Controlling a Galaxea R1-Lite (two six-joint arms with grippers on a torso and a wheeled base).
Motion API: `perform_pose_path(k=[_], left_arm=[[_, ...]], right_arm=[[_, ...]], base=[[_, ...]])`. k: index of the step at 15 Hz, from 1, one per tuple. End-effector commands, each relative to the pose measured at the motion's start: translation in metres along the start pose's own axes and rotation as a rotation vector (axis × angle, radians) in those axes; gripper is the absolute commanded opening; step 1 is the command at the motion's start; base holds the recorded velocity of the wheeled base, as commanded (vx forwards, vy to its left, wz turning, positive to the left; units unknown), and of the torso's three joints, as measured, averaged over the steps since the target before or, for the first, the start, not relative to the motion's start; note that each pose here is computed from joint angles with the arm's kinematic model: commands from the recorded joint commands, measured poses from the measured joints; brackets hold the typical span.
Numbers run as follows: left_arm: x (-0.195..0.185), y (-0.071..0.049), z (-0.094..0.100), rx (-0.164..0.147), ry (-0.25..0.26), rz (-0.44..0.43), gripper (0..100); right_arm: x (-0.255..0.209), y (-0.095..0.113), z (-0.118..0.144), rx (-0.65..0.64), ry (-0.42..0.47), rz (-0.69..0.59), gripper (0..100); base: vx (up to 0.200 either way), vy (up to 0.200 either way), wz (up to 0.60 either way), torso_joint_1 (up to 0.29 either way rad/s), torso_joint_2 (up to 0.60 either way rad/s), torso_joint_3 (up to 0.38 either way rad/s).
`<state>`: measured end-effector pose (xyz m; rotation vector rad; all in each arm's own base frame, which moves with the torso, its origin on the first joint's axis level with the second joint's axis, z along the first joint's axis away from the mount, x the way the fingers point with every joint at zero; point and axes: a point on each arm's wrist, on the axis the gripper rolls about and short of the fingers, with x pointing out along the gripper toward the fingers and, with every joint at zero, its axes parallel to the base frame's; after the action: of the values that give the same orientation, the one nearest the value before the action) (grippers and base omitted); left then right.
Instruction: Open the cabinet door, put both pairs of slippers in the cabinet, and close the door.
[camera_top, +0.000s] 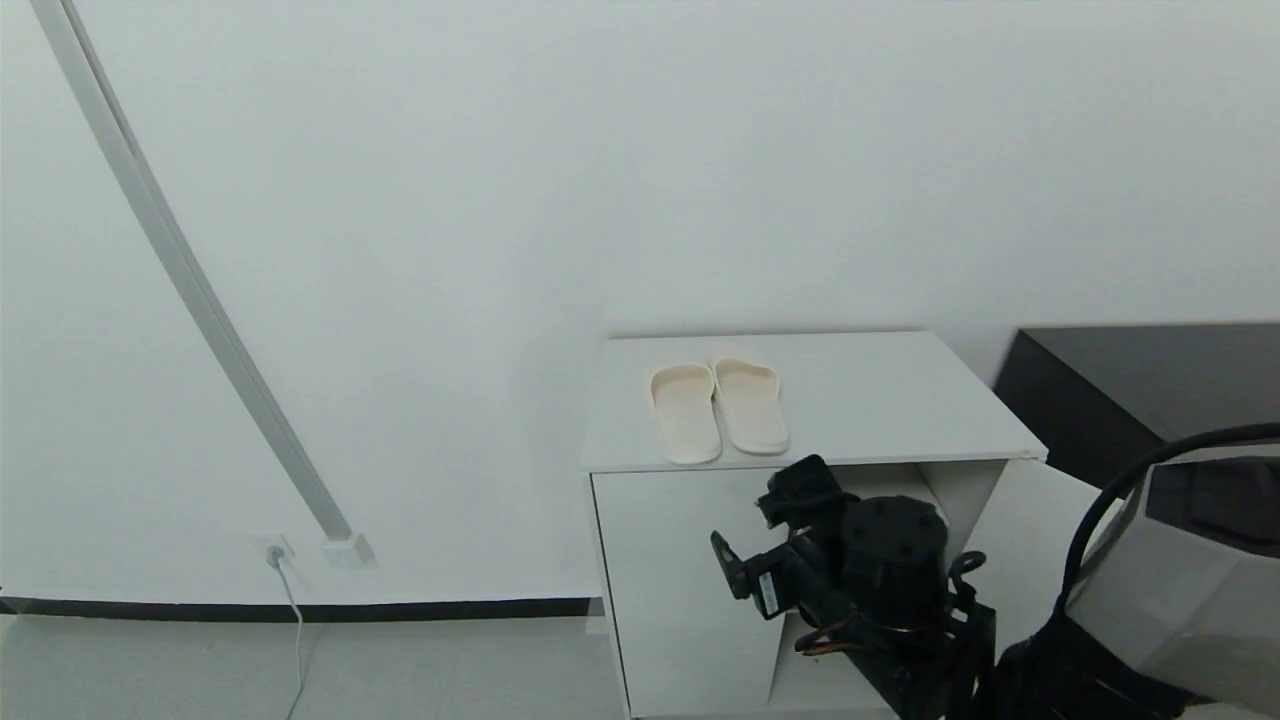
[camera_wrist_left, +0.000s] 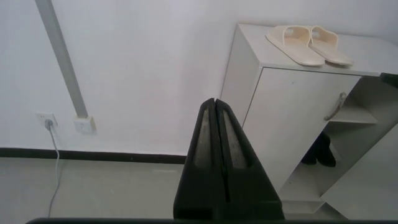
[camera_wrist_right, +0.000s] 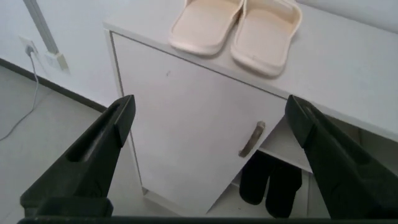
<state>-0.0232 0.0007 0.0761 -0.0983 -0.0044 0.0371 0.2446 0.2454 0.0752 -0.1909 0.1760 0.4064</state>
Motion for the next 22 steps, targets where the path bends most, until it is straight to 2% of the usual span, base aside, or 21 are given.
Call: perform_pose_path(k=[1, 3, 4, 6, 9, 11, 15, 19, 22], left_arm=[[0.0, 0.0, 0.0, 0.0, 0.001, 0.001, 0], [0.0, 0.0, 0.0, -0.001, 0.001, 0.001, 0], [0.0, 0.0, 0.0, 0.0, 0.001, 0.001, 0], [0.0, 0.0, 0.0, 0.0, 0.002, 0.001, 0], [0.0, 0.0, 0.0, -0.001, 0.003, -0.002, 0], [0.0, 0.0, 0.0, 0.0, 0.003, -0.002, 0], [0.0, 0.0, 0.0, 0.0, 0.003, -0.003, 0], [0.0, 0.0, 0.0, -0.001, 0.003, -0.002, 0], [0.0, 0.0, 0.0, 0.0, 0.001, 0.0, 0]], right_arm=[[-0.001, -0.007, 0.069, 0.129, 0.053, -0.01, 100], [-0.006, -0.004, 0.105, 0.235, 0.118, -0.03, 100], [-0.003, 0.0, 0.117, 0.304, 0.133, -0.095, 100], [0.007, 0.006, 0.111, 0.326, 0.1, -0.173, 100], [0.014, 0.009, 0.089, 0.272, 0.032, -0.162, 100], [0.021, 0.013, 0.077, 0.232, -0.019, -0.157, 100], [0.03, 0.016, 0.059, 0.213, 0.011, -0.154, 100], [0.043, 0.01, 0.044, 0.202, 0.051, -0.154, 100], [0.058, 0.01, 0.038, 0.205, 0.056, -0.151, 100]], base=[[0.0, 0.0, 0.0, 0.0, 0.0, 0.0], [0.0, 0.0, 0.0, 0.0, 0.0, 0.0], [0.0, 0.0, 0.0, 0.0, 0.0, 0.0], [0.0, 0.0, 0.0, 0.0, 0.0, 0.0], [0.0, 0.0, 0.0, 0.0, 0.0, 0.0], [0.2, 0.0, 0.0, 0.002, 0.0, 0.005], [0.2, 0.0, 0.0, -0.001, 0.0, 0.002], [0.2, 0.0, 0.0, 0.007, 0.01, 0.004], [0.0, 0.0, 0.0, 0.0, 0.0, 0.0]])
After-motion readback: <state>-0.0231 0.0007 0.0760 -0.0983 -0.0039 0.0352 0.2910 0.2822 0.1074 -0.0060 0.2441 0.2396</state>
